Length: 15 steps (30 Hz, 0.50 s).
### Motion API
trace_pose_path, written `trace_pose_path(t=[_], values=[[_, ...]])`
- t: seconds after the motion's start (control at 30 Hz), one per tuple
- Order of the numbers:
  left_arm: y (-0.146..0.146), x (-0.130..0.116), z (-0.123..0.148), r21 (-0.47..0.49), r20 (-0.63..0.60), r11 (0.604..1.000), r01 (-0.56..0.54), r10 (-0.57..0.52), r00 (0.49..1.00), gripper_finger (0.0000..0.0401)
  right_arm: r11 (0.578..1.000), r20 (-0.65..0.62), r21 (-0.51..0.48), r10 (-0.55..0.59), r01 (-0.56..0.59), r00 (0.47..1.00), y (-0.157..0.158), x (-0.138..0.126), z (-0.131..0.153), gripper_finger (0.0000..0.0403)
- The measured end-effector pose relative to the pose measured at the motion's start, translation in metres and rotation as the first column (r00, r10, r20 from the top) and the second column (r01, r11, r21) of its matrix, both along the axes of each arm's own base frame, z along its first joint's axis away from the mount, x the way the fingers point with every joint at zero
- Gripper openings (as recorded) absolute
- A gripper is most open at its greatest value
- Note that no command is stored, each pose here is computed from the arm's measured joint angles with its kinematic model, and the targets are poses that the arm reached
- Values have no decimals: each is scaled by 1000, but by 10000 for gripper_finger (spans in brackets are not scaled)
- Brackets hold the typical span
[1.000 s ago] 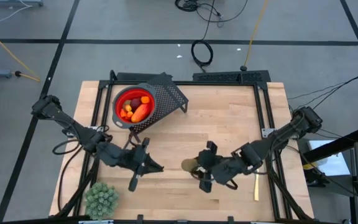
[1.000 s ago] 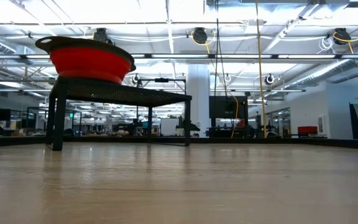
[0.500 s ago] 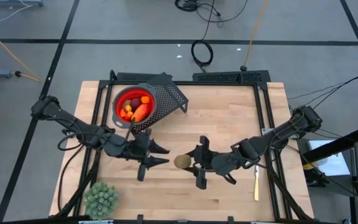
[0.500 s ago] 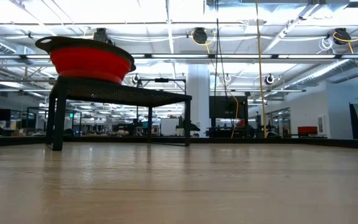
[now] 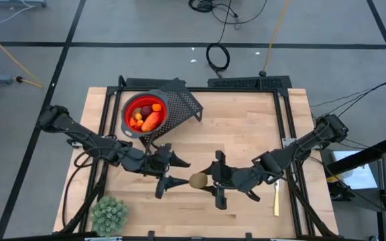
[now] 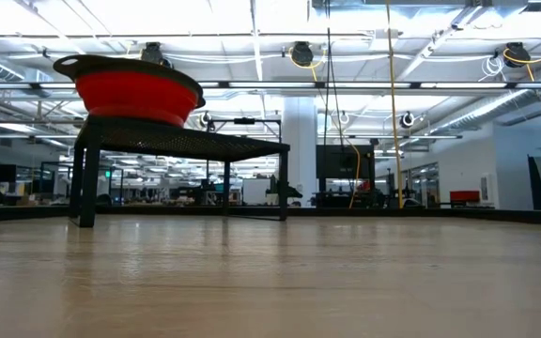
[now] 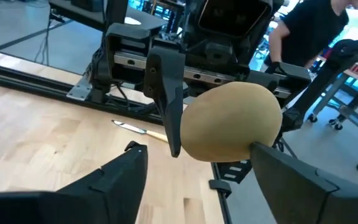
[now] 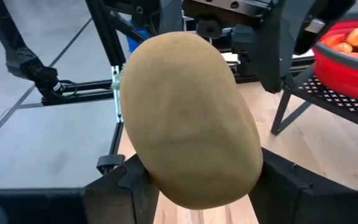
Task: Pick & Place Fruit
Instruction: Put the kiwi into the red strainer bowl on the shelf
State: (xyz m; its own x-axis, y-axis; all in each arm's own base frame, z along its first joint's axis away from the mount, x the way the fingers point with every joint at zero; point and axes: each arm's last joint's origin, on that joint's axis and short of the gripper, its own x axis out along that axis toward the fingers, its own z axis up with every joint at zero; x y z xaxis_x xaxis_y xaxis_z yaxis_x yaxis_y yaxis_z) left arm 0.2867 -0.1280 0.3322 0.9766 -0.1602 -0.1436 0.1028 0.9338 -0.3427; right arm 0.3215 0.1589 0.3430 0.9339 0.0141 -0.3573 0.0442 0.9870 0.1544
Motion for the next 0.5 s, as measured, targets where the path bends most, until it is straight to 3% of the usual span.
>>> trace_pose_path(t=[0.23, 0.5], values=[[-1, 0, 0, -29, -5, 1000, 11, -12, 1000, 307, 1000, 4, 0, -3, 3, 1000, -1, -2, 2, 192], [-2, 1, -1, -106, -18, 994, 11, -13, 1000, 299, 999, 41, 12, -30, 30, 999, -5, -5, 11, 191]])
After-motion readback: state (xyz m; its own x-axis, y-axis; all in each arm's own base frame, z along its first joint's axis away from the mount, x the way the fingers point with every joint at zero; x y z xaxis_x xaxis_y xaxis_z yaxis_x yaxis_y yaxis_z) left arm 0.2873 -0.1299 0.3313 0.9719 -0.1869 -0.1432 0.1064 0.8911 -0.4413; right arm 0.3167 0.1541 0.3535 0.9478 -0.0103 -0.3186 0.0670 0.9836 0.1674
